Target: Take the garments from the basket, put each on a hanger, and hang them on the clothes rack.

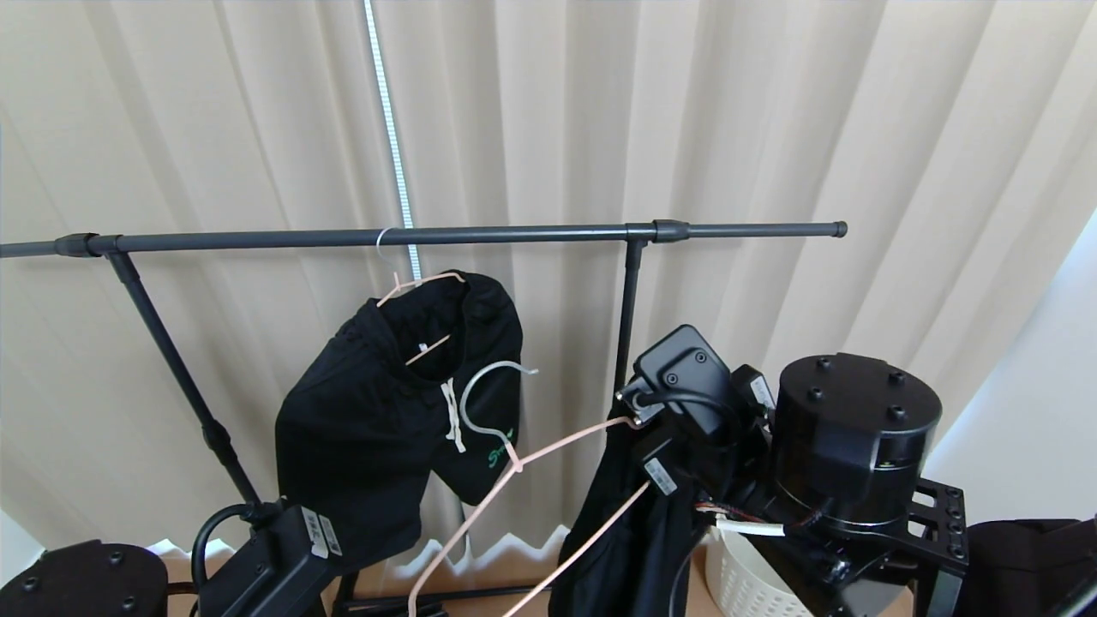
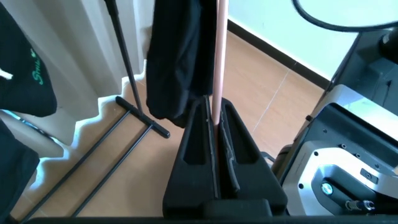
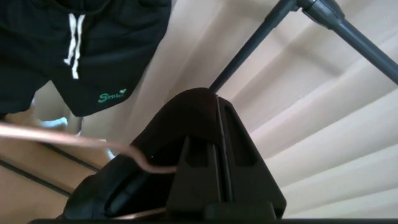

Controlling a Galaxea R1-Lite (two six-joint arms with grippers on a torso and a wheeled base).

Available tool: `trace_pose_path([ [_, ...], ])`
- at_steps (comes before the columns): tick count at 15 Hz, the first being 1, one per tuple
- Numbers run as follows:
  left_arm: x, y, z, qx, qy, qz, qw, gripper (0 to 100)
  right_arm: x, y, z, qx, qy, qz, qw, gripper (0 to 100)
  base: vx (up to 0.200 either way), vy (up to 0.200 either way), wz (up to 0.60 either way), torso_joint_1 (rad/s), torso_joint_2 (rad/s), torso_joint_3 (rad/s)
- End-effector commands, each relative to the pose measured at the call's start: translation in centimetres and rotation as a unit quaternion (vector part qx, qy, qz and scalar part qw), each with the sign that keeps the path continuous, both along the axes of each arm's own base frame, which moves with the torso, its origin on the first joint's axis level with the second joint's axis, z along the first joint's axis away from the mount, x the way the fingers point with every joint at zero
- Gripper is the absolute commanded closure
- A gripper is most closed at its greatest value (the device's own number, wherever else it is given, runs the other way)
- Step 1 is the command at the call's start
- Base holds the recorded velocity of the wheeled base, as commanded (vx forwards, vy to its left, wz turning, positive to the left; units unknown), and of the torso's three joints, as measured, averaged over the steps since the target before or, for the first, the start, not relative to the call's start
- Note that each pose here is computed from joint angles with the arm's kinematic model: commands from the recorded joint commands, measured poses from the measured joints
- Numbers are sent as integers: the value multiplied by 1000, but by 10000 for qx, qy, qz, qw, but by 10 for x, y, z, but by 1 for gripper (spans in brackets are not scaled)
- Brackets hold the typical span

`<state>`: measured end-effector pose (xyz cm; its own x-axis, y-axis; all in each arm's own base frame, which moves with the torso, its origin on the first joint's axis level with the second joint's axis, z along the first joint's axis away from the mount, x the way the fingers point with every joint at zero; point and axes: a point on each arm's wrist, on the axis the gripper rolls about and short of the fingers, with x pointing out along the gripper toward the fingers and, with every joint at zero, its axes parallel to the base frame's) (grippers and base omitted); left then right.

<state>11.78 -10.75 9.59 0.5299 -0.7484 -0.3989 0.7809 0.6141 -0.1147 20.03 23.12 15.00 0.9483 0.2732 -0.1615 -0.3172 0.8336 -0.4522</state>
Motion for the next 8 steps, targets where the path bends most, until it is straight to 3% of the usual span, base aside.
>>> trace_pose_path([
  [1,1,1,0,-11,-9,46,10000,100,-10,4,3,37,-23,169,9998,100,0,0,0,0,0,0],
  [8,2,0,1,-66,-73,46,9999,100,-43,27,3,393,123,780,9961,100,0,0,0,0,0,0],
])
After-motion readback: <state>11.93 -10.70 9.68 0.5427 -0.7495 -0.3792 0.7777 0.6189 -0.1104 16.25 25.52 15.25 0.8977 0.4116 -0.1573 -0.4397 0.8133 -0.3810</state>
